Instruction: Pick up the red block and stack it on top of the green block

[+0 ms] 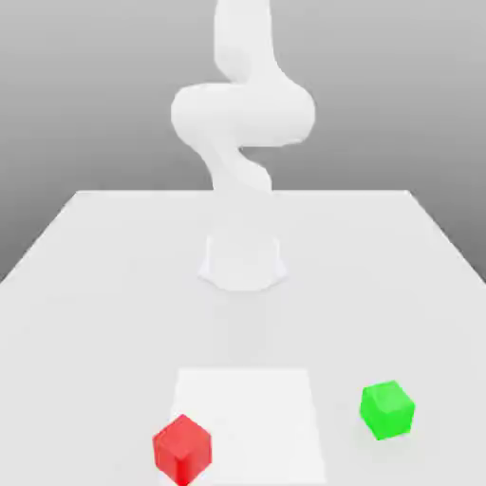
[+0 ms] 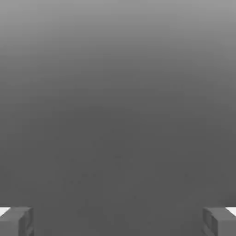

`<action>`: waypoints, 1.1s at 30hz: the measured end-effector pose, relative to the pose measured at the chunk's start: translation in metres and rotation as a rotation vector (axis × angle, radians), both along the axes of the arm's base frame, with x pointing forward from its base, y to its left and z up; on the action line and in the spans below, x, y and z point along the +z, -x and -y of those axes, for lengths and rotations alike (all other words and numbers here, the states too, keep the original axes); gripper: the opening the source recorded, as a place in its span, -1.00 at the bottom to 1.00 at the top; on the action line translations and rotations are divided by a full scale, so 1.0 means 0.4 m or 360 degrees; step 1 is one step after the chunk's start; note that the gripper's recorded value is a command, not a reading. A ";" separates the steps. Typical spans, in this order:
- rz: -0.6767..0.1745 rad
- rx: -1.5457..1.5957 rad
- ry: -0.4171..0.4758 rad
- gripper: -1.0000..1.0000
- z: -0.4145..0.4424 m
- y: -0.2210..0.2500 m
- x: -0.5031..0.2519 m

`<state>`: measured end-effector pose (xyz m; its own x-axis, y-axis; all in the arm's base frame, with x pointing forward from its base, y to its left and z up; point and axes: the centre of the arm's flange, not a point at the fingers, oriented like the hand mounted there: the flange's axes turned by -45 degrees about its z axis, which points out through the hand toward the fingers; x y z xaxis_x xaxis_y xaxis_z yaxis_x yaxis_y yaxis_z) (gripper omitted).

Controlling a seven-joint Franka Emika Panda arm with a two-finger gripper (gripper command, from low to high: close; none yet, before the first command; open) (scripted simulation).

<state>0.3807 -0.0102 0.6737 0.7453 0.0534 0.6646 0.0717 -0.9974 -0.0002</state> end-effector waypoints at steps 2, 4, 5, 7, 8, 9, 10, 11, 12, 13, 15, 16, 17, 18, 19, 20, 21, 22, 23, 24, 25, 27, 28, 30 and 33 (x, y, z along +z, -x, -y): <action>-0.0094 0.0109 0.0019 0.00 0.016 -0.066 -0.085; -0.0180 0.0210 0.0040 0.00 0.028 -0.123 -0.172; -0.0222 0.0259 0.0052 0.00 0.033 -0.148 -0.216; -0.0303 0.0355 0.0076 0.00 0.041 -0.192 -0.307; -0.0344 0.0402 0.0089 0.00 0.044 -0.212 -0.354; -0.0383 0.0448 0.0103 0.00 0.047 -0.229 -0.401; -0.0422 0.0494 0.0119 0.00 0.050 -0.244 -0.448; -0.0460 0.0539 0.0135 0.00 0.053 -0.258 -0.495; -0.0499 0.0584 0.0152 0.00 0.057 -0.269 -0.543; -0.0537 0.0628 0.0170 0.00 0.060 -0.278 -0.590; -0.0613 0.0714 0.0210 0.00 0.067 -0.291 -0.684; -0.0651 0.0757 0.0231 0.00 0.071 -0.294 -0.730; -0.0689 0.0799 0.0254 0.00 0.076 -0.296 -0.776; -0.0727 0.0841 0.0278 0.00 0.082 -0.295 -0.821; -0.0765 0.0883 0.0303 0.00 0.088 -0.293 -0.865; -0.0803 0.0925 0.0329 0.00 0.094 -0.290 -0.908; -0.0841 0.0965 0.0357 0.00 0.102 -0.284 -0.950; -0.0880 0.1006 0.0385 0.00 0.111 -0.278 -0.990; -0.0918 0.1047 0.0415 0.00 0.120 -0.269 -1.030; -0.0957 0.1088 0.0447 0.00 0.129 -0.260 -1.067; -0.0996 0.1130 0.0480 0.00 0.139 -0.250 -1.103; -0.1042 0.1181 0.0524 0.00 0.153 -0.239 -1.168; -0.1049 0.1190 0.0532 0.00 0.155 -0.238 -1.198; -0.1055 0.1198 0.0538 0.00 0.157 -0.237 -1.261; -0.1058 0.1198 0.0535 -1.00 0.157 -0.233 -1.314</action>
